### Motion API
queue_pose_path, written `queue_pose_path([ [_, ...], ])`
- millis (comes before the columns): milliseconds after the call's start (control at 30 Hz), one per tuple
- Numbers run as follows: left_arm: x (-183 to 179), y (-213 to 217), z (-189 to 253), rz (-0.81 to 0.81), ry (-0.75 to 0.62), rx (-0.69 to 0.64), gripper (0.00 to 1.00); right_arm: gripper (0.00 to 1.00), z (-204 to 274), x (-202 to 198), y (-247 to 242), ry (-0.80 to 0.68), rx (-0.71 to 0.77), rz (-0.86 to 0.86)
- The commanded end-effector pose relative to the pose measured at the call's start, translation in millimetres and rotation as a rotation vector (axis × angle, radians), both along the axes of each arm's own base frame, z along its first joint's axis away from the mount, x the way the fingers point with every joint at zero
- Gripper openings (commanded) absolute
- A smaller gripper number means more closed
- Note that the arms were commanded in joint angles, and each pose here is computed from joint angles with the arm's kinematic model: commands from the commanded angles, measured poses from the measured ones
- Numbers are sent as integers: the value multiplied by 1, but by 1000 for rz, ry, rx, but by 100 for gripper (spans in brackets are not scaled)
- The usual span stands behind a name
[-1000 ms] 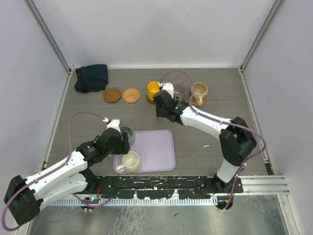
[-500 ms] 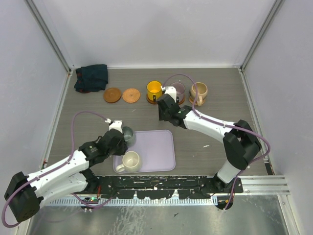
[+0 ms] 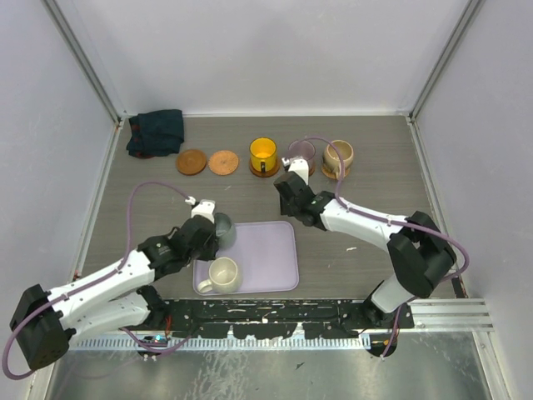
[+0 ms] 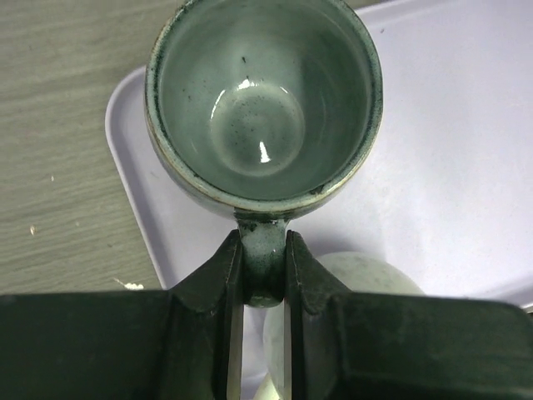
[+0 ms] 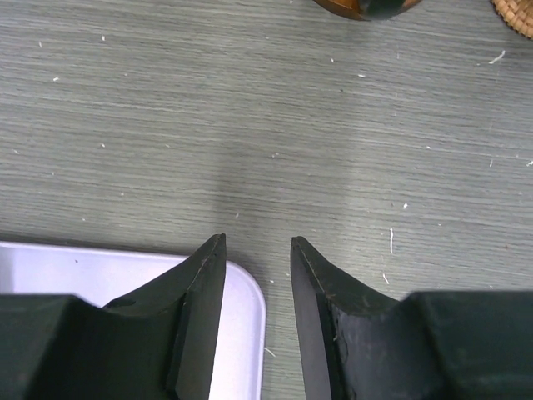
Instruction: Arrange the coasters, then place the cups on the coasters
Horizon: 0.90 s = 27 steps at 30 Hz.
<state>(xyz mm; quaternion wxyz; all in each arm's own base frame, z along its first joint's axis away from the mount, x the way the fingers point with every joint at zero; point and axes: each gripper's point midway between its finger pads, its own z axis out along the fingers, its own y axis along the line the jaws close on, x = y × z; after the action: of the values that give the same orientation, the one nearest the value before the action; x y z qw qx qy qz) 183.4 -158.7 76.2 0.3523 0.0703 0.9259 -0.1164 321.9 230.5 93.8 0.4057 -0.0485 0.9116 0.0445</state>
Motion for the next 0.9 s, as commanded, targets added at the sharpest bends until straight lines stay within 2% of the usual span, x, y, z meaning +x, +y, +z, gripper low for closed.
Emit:
queue_pose_path([
  [0, 45, -31, 71, -3, -218, -97, 0, 42, 24, 5, -5, -90, 44, -43],
  [333, 97, -50, 105, -20, -354, -1, 0, 39, 15, -8, -34, -109, -2, -97],
  [433, 119, -48, 117, 5, -385, -30, 0, 38, 14, -10, -46, -116, -3, -128],
  [667, 169, -29, 134, 73, -447, 2, 0, 36, 14, -14, -75, -124, 1, -183],
  [867, 212, -18, 122, 110, -437, 61, 0, 36, 17, -12, -94, -133, 8, -223],
])
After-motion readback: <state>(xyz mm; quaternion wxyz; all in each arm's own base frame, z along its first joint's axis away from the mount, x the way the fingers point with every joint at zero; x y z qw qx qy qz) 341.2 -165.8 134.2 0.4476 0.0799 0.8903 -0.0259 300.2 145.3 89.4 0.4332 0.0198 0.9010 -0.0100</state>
